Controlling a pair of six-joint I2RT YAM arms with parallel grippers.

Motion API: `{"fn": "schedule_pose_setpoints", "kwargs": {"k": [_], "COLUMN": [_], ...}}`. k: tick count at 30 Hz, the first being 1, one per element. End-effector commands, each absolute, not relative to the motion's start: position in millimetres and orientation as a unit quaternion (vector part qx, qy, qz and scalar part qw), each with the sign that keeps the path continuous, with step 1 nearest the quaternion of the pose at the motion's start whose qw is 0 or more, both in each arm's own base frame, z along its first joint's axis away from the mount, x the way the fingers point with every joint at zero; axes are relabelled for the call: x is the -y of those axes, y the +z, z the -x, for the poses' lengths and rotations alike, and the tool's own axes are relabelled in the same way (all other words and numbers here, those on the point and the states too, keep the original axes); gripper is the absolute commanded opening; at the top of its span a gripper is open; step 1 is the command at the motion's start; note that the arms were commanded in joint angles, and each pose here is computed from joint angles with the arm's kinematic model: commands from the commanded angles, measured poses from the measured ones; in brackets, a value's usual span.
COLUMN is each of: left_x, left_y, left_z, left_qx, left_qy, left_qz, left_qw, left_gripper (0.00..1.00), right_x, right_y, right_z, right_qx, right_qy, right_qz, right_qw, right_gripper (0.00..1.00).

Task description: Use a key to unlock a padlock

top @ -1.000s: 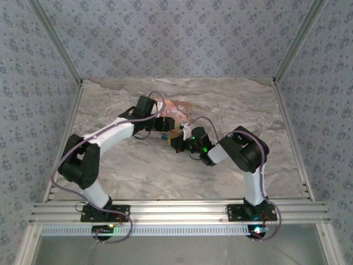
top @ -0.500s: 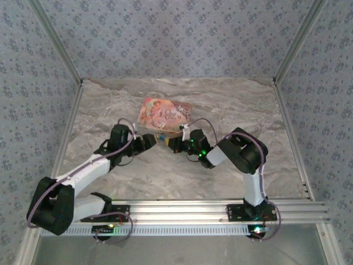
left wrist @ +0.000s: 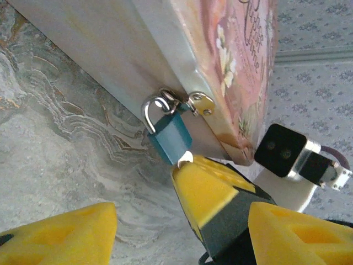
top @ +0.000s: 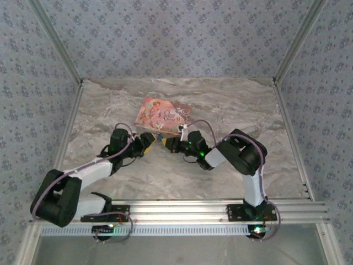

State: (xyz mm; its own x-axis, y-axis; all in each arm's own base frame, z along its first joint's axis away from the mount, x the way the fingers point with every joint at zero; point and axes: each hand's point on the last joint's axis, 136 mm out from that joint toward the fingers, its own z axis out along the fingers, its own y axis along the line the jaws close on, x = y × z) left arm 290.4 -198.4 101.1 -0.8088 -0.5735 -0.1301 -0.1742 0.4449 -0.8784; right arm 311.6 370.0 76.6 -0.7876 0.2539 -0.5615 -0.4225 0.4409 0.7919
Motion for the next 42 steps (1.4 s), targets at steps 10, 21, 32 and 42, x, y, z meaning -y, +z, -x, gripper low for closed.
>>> {"fn": "schedule_pose_setpoints", "kwargs": {"k": [10,21,32,42], "left_x": [211.8,216.6,228.0,231.6], "left_y": [97.4,93.5,87.0,84.1], "left_z": [-318.9,-336.0,-334.0,-332.8], "left_qx": [-0.790,-0.777,-0.779,-0.783], "left_qy": [-0.519,-0.529,-0.532,-0.524], "left_qz": [0.264,0.279,0.278,0.280], "left_qw": [0.192,0.194,0.180,0.181], "left_gripper": [0.53,0.44,0.32,0.14], "right_x": [-376.2,-378.3,-382.3,-377.5], "right_y": [67.2,67.9,77.3,77.9], "right_z": [-302.9,-302.6,-303.7,-302.3], "right_qx": [-0.803,-0.803,-0.793,-0.794], "right_qy": [0.527,0.530,0.547,0.542], "right_qz": [0.027,0.028,0.021,0.016], "right_qw": [0.276,0.273,0.269,0.274], "right_gripper": [0.00,0.00,0.00,0.00]}}
